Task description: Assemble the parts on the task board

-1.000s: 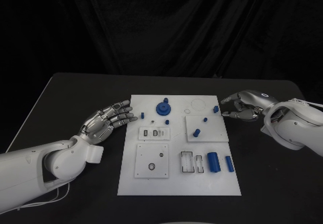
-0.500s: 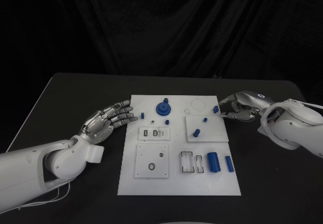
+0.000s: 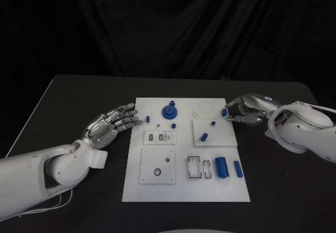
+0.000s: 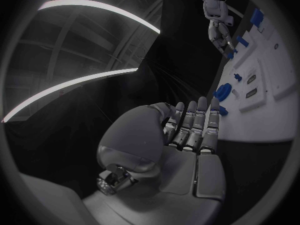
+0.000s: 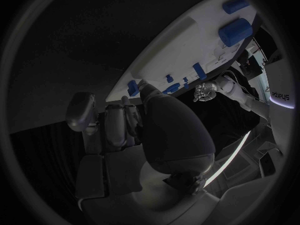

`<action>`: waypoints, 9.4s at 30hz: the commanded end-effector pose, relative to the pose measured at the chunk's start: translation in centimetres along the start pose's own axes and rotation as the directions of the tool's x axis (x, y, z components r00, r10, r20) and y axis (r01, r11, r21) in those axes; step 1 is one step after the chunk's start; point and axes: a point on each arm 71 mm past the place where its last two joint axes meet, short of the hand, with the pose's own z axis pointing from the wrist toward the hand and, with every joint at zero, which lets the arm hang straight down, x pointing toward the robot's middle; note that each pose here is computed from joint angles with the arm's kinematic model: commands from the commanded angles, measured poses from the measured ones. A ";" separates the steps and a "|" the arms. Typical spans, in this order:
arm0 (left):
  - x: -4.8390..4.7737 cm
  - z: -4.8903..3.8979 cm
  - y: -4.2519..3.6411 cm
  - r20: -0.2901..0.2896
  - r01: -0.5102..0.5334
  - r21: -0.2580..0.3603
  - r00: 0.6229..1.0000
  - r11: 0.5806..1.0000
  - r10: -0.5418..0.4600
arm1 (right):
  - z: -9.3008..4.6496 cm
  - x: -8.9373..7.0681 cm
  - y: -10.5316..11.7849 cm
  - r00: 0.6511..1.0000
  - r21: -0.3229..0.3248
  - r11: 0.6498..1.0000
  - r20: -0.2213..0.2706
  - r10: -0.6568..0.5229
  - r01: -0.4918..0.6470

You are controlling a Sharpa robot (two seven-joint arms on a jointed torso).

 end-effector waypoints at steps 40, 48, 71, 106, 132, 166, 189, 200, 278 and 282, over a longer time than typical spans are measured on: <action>0.11 0.13 0.22 -0.020 0.019 -0.010 1.000 1.000 -0.019 | 1.7 0.7 0.7 1.000 -0.029 1.000 0.014 -0.009 0.010; 0.09 0.10 0.25 -0.021 0.020 -0.014 1.000 1.000 -0.020 | 1.7 0.5 0.8 0.999 -0.036 0.999 0.047 -0.006 0.007; 0.16 -0.10 0.08 -0.015 0.018 0.002 1.000 1.000 -0.018 | 0.3 0.2 11.0 0.986 -0.313 0.948 0.131 0.100 -0.055; 0.36 0.29 0.34 -0.025 0.022 -0.001 0.999 1.000 -0.022 | 2.8 6.1 18.6 0.996 -0.332 0.942 -0.059 -0.072 0.049; 0.16 0.22 0.33 -0.021 0.019 -0.012 1.000 1.000 -0.019 | 3.5 6.8 19.1 0.992 -0.354 0.933 -0.084 -0.094 0.059; 0.09 0.06 0.51 -0.011 -0.099 -0.082 0.995 0.992 0.098 | 2.3 3.2 17.6 0.980 -0.492 0.865 0.096 0.172 -0.104; 1.87 6.54 0.99 -0.248 -0.587 -0.367 0.809 0.721 0.533 | 1.1 3.0 6.5 0.894 -0.242 0.874 0.050 0.445 -0.422; 3.36 8.58 2.42 -0.418 -0.790 -0.441 0.601 0.426 0.681 | -0.2 4.7 2.9 0.863 -0.155 0.860 0.065 0.501 -0.487; 3.81 14.86 6.26 -0.549 -0.879 -0.476 0.269 -0.031 0.792 | -1.4 6.8 0.5 0.858 -0.038 0.858 0.010 0.514 -0.513; 3.59 14.60 6.90 -0.572 -0.872 -0.486 0.274 -0.050 0.773 | -1.4 6.8 0.5 0.858 -0.036 0.857 0.007 0.514 -0.513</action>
